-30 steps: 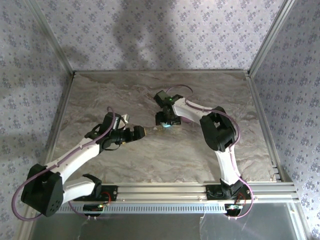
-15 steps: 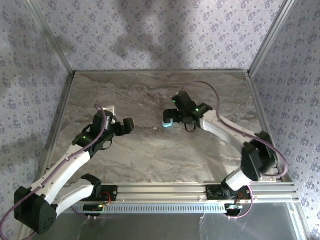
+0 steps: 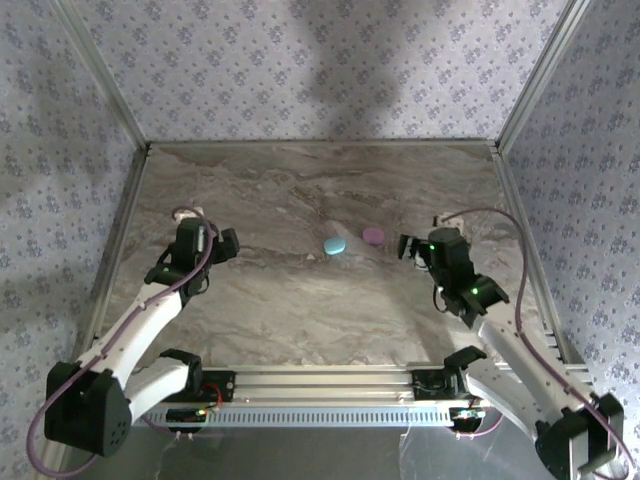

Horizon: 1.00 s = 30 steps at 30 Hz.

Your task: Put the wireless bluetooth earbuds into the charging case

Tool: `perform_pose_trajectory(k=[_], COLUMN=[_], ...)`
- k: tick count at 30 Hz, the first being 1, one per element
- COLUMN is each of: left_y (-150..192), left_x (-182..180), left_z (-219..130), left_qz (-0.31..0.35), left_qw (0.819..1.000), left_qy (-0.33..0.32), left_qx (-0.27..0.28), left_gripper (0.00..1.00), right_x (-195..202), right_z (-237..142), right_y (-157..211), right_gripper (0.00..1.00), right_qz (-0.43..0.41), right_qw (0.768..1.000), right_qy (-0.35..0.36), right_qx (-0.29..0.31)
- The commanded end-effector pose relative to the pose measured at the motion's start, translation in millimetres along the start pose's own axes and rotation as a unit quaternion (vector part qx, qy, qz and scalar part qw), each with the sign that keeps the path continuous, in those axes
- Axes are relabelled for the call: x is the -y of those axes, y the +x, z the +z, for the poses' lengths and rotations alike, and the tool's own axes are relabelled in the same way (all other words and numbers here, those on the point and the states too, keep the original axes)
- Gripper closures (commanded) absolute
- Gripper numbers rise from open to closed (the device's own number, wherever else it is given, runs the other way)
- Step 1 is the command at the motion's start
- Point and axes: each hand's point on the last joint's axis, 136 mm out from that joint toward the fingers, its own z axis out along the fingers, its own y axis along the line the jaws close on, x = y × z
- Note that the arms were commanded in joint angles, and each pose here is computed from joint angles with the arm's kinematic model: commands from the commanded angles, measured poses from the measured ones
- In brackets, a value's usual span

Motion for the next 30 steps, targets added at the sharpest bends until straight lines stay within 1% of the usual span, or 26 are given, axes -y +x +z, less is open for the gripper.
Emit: perform_pose_trajectory(k=[1,3,5,6,7,9,10,14,16,22,24,25,28,30], left_y=[-14,-21,-22,-22,-23,-23,-22,-22,-24,-31,-35,-37,-34,-31], left_x=[-13,-22,-9,-8,-12,-24,-25,-21,-20,-26,-30,-34,-43,-40], left_z=[9,12,20,25,28,36,40,56,61,86,90,91,97,101], left_qz=[0.022,0.024,0.073,0.092,0.099,0.096,0.095,0.093,0.101,0.083,0.086,0.082,0.065,0.069], left_qw=[0.999,0.998,0.996,0.995,0.994,0.992,0.992,0.991,0.988,0.990,0.989,0.989,0.989,0.989], left_qy=[-0.020,-0.045,-0.016,-0.015,-0.027,-0.057,-0.052,0.008,0.017,0.010,-0.007,-0.016,-0.021,-0.007], left_qx=[0.022,0.032,0.039,0.045,0.049,0.059,0.062,0.096,0.115,0.111,0.116,0.121,0.135,0.129], left_gripper=[0.00,0.00,0.00,0.00,0.00,0.00,0.00,0.00,0.00,0.00,0.00,0.00,0.00,0.00], right_x=[27,45,61,69,76,92,97,114,121,137,140,139,138,137], right_z=[2,4,8,11,14,20,22,33,38,61,68,71,78,84], right_y=[-6,-5,-4,-2,-1,4,6,11,12,19,19,19,11,7], right_gripper=[0.00,0.00,0.00,0.00,0.00,0.00,0.00,0.00,0.00,0.00,0.00,0.00,0.00,0.00], right_qz=[0.008,0.018,0.025,0.028,0.032,0.052,0.056,0.063,0.062,0.049,0.046,0.045,0.039,0.033], right_qw=[0.998,0.996,0.994,0.993,0.991,0.988,0.987,0.982,0.980,0.975,0.974,0.975,0.975,0.975], right_qy=[0.033,0.057,0.077,0.087,0.098,0.119,0.123,0.147,0.156,0.191,0.199,0.194,0.187,0.181], right_qx=[0.049,0.062,0.073,0.078,0.082,0.087,0.090,0.099,0.110,0.102,0.103,0.098,0.116,0.122])
